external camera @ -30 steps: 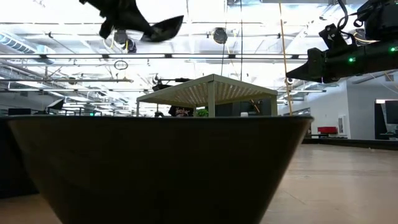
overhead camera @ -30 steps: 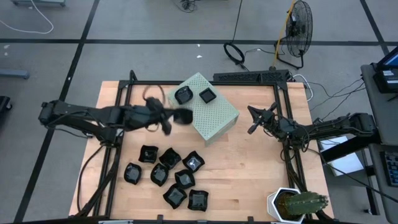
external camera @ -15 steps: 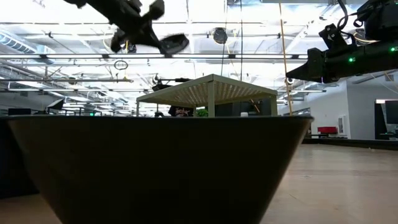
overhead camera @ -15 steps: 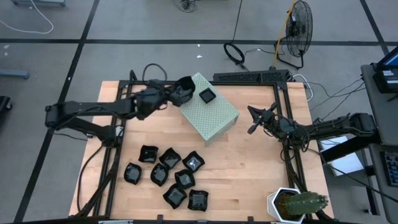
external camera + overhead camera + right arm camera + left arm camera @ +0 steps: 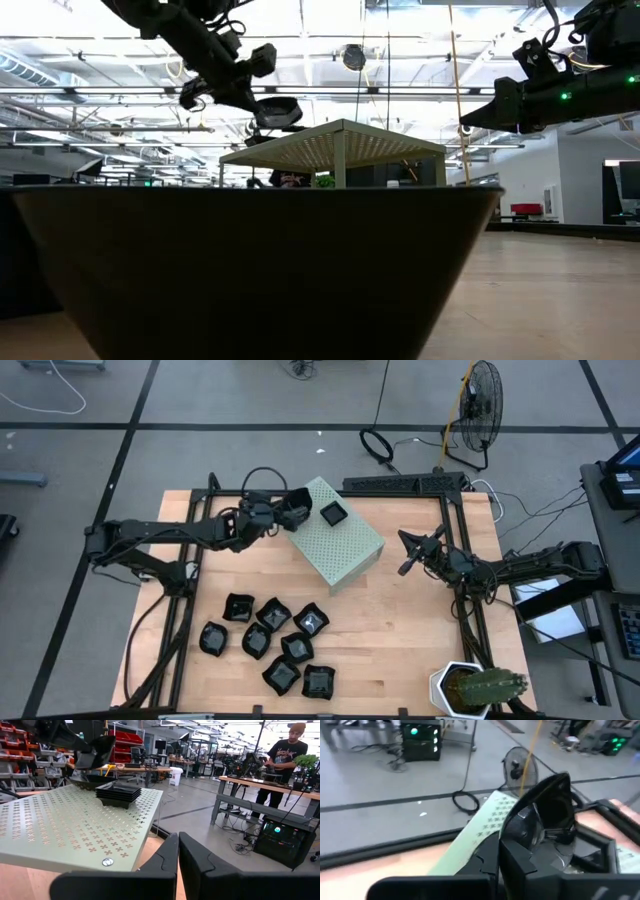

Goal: Pick & Place Mini shaped plates
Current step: Stack the leaf-shaped plate on top of the other leaf-shaped plate on the shelf

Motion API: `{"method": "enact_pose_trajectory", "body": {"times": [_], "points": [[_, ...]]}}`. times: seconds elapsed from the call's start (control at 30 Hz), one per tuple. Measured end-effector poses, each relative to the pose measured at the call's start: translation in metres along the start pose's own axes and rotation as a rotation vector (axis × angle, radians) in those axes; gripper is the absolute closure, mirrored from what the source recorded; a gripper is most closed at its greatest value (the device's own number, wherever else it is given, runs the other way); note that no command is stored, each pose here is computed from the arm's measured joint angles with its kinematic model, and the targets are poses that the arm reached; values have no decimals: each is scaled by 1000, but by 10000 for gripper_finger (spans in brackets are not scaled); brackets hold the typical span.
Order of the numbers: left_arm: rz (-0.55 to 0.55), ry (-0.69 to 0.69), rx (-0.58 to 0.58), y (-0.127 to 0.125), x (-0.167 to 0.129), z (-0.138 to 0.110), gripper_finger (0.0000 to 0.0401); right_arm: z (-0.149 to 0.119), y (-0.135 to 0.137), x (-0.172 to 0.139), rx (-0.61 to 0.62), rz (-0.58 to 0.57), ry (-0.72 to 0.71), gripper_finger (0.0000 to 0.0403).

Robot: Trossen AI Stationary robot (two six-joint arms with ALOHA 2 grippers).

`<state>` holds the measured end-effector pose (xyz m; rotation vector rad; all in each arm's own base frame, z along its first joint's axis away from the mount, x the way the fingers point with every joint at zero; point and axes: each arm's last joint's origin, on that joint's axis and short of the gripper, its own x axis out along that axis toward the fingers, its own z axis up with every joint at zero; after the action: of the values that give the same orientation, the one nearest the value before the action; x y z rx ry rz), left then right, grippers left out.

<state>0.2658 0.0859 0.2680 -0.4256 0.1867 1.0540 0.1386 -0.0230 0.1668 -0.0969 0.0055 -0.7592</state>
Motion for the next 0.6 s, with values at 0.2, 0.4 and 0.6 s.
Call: {"method": "enact_pose_trajectory", "body": {"times": [0.2, 0.4, 0.6], "points": [[52, 46, -32, 5, -1, -6, 383, 0, 0, 0, 0, 0, 0, 399], [44, 49, -24, 2, 0, -9, 391, 0, 0, 0, 0, 0, 0, 399], [43, 49, -20, 2, -1, -9, 367, 0, 0, 0, 0, 0, 0, 399]]}}
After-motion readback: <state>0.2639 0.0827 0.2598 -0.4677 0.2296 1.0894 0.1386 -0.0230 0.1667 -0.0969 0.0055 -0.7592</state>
